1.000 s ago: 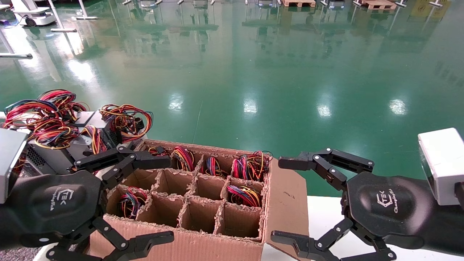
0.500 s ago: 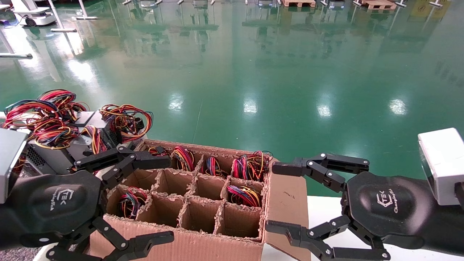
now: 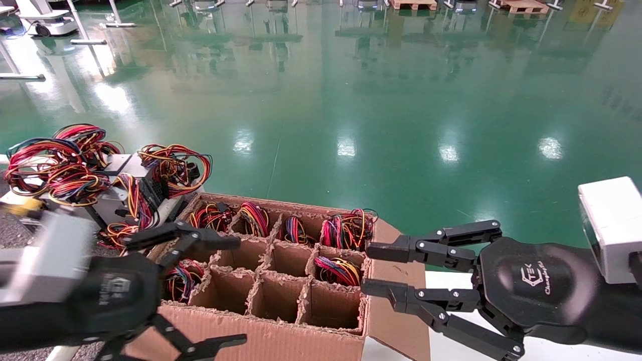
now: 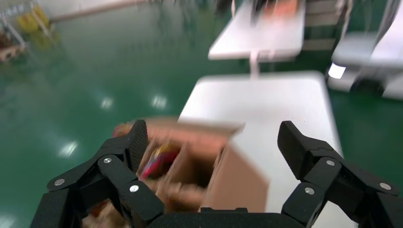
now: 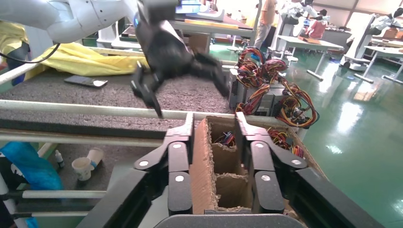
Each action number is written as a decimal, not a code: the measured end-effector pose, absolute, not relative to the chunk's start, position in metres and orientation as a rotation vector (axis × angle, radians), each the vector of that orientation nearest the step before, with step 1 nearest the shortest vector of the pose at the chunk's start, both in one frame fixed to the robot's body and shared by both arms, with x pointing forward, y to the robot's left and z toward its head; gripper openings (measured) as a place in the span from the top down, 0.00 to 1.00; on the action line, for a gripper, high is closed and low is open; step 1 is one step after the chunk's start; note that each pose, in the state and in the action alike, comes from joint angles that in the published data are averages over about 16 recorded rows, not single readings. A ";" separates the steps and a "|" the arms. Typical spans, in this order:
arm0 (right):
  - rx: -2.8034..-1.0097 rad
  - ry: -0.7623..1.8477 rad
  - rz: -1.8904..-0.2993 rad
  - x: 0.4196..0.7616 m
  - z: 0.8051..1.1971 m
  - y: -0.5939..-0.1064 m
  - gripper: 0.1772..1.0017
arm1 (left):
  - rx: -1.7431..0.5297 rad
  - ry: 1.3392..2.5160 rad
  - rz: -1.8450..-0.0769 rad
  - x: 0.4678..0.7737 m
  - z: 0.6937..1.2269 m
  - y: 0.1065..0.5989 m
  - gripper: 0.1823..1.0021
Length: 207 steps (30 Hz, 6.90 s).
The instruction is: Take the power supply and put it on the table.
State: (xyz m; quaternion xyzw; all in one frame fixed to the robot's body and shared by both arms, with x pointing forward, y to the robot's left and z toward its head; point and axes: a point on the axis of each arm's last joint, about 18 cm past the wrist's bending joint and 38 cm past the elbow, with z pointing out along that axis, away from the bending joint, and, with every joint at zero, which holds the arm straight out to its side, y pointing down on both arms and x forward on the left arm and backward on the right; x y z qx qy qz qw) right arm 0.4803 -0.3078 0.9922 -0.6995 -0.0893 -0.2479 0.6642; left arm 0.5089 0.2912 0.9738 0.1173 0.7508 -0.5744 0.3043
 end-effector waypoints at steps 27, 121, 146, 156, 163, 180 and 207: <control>-1.580 -0.202 -0.560 0.480 0.992 -0.308 0.97 | 0.480 2.004 -1.139 0.648 0.936 0.195 0.01; -1.580 -0.202 -0.560 0.480 0.992 -0.308 0.00 | 0.217 1.612 -1.278 0.567 1.146 0.270 0.97; -1.580 -0.202 -0.560 0.480 0.992 -0.308 0.00 | 0.029 1.319 -1.023 0.542 1.259 0.392 0.97; -1.580 -0.202 -0.560 0.480 0.992 -0.308 0.00 | -0.112 1.254 -0.883 0.539 1.264 0.465 0.97; -1.580 -0.202 -0.560 0.480 0.992 -0.308 0.00 | -0.228 1.213 -0.789 0.534 1.258 0.518 0.97; -1.580 -0.202 -0.560 0.480 0.992 -0.308 0.00 | -0.464 1.118 -0.646 0.519 1.236 0.609 0.97; -1.580 -0.202 -0.560 0.480 0.992 -0.308 0.00 | -0.705 1.183 -0.511 0.552 1.158 0.655 0.97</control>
